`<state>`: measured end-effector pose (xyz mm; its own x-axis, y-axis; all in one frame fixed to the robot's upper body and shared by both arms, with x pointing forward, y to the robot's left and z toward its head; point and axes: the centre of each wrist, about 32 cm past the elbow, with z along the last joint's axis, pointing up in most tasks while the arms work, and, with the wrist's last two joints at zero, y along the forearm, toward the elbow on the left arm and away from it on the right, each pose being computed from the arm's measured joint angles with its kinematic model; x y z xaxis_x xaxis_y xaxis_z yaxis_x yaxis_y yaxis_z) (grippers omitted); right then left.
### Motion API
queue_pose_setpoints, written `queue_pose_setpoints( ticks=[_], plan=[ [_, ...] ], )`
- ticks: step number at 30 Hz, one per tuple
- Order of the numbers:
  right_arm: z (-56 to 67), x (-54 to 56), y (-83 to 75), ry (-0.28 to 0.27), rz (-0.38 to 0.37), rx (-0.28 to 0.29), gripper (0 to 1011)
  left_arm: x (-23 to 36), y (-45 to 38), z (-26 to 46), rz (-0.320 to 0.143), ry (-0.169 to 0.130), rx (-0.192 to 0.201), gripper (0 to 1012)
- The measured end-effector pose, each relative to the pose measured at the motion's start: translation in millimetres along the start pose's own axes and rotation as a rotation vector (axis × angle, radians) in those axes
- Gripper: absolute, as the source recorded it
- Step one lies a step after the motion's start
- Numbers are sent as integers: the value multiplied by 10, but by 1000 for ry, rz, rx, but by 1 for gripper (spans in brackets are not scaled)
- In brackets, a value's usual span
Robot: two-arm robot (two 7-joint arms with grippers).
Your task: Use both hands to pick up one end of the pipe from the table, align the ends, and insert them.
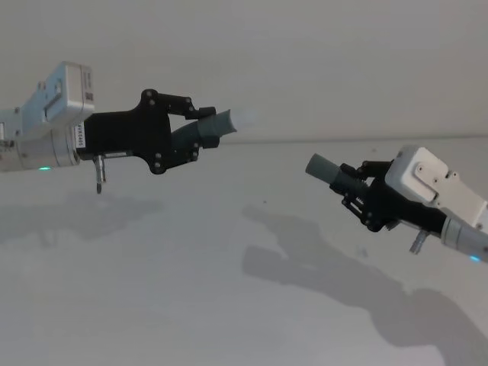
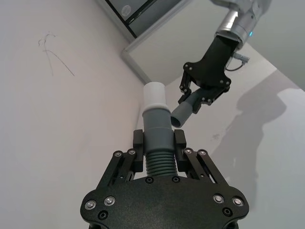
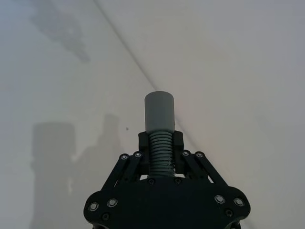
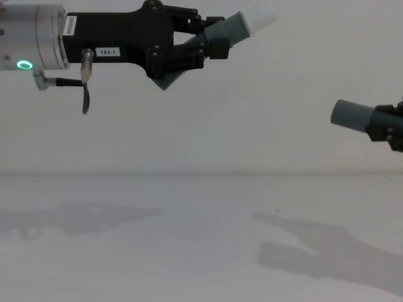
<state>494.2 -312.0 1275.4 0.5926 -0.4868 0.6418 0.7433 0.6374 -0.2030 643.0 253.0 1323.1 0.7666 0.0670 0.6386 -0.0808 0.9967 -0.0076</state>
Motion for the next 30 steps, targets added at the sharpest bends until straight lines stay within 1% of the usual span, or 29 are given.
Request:
queue_pose_setpoints(
  ticks=[1,2,3,4,5,6,7,8,9,11,12,13,14,18,21,24,25,28,30],
  plan=[
    [0,0,0,0,0,0,252,0,0,0,0,0,0,339],
    [7,22,-8,-18,8,4,253,0,0,0,0,0,0,339],
    [22,64,-23,-49,20,10,252,0,0,0,0,0,0,339],
    [33,90,-34,-67,26,13,252,0,0,0,0,0,0,336],
    [51,131,-49,-100,39,19,252,0,0,0,0,0,0,336],
    [51,131,-49,-100,39,19,252,0,0,0,0,0,0,339],
    [84,194,-71,-147,56,27,252,0,0,0,0,0,0,336],
    [84,194,-71,-147,56,27,252,0,0,0,0,0,0,336],
    [109,240,-89,-183,68,33,252,0,0,0,0,0,0,339],
    [138,288,-107,-217,81,38,252,0,0,0,0,0,0,336],
    [165,331,-123,-252,92,44,252,0,0,0,0,0,0,339],
    [177,350,-132,-265,95,45,252,0,1,0,0,0,0,339],
    [210,398,-152,-303,106,50,252,0,0,0,0,0,0,339],
    [271,479,-187,-370,121,61,252,0,0,0,0,0,0,339],
    [358,580,-235,-448,130,77,252,0,0,0,0,0,0,339],
    [412,636,-265,-496,134,88,252,0,0,0,0,0,0,339],
    [447,672,-284,-526,138,95,252,0,0,0,0,0,0,336],
    [501,723,-313,-564,140,103,252,0,0,0,0,0,0,336],
    [566,777,-343,-608,144,114,252,0,0,0,0,0,0,336]
  ],
)
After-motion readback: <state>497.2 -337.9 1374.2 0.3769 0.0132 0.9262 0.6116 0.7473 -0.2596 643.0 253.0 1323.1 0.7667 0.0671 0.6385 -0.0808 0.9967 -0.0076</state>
